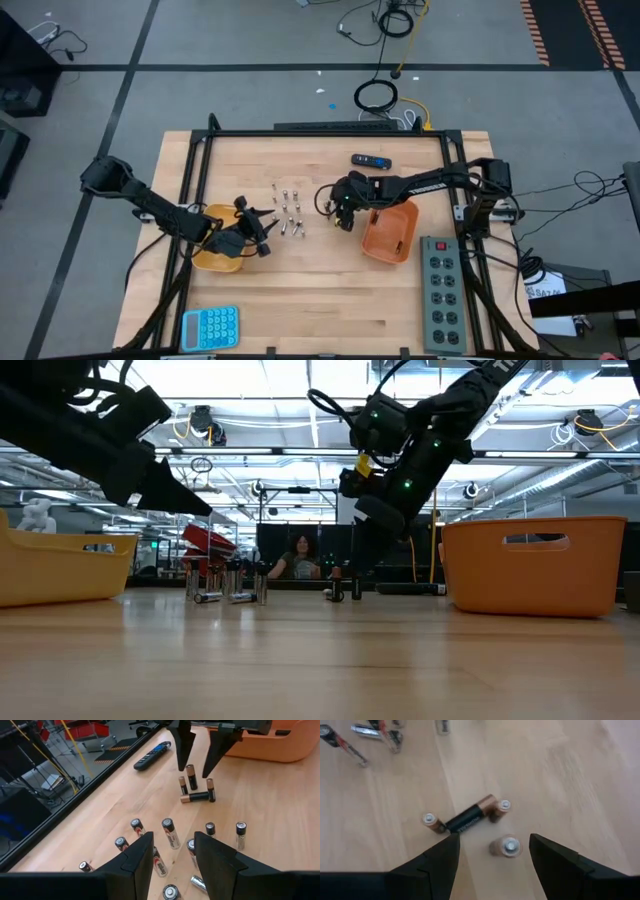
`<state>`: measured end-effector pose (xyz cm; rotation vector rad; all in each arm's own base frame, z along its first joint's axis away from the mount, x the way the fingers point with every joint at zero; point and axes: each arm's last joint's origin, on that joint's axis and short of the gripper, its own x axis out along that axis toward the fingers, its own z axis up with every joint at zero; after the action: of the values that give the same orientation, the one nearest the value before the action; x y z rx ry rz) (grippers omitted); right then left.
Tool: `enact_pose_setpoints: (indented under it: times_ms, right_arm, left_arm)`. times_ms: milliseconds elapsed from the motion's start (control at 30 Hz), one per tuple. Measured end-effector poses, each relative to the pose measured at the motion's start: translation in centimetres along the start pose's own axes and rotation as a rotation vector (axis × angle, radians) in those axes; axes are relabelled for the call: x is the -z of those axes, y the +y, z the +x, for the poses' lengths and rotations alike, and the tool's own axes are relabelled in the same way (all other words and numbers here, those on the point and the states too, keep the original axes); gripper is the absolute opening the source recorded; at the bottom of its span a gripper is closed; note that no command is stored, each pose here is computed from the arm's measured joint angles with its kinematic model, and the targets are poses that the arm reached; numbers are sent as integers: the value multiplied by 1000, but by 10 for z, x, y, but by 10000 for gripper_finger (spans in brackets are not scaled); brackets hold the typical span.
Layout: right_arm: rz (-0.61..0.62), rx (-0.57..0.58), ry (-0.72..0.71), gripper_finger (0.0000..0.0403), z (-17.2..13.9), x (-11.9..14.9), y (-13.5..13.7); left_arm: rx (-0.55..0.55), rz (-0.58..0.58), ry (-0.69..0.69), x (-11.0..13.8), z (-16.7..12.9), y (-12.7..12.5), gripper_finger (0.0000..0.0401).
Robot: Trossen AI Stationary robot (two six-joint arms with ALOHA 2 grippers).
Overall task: Sort batteries
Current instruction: Put the black battery into the orange bin
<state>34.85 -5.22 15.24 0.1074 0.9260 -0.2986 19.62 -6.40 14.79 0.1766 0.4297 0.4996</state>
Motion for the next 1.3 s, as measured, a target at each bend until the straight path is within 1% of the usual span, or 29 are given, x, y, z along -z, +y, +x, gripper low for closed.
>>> enact_pose_setpoints:
  times_ms: [167,367,467,667,700,933,1067,1167,1233,1300]
  right_arm:
    - [-4,-3,6,219,3,1,0]
    - [-4,-1,16,174,9,4,1]
    - [-4,3,19,138,10,4,1]
    - [2,8,19,34,11,4,-1]
    - [4,9,19,27,11,4,-2]
    - [16,24,25,27,9,4,-6]
    - [2,54,6,27,-6,0,-3]
    - [-57,161,-37,27,-32,-7,10]
    - [-88,244,-47,27,-50,-6,20]
    - [-82,297,-43,27,-68,-3,28]
  left_arm:
    - [0,0,0,0,0,0,153]
    - [-2,5,4,1,0,0,153]
    - [-2,7,5,1,0,0,153]
    - [-3,11,8,1,0,0,153]
    - [-2,11,8,1,0,0,153]
    - [-2,11,8,1,0,0,153]
    - [-2,11,8,1,0,0,153]
    - [-4,14,10,2,0,0,153]
    - [-5,15,11,2,0,0,153]
    - [-6,15,11,2,0,0,153]
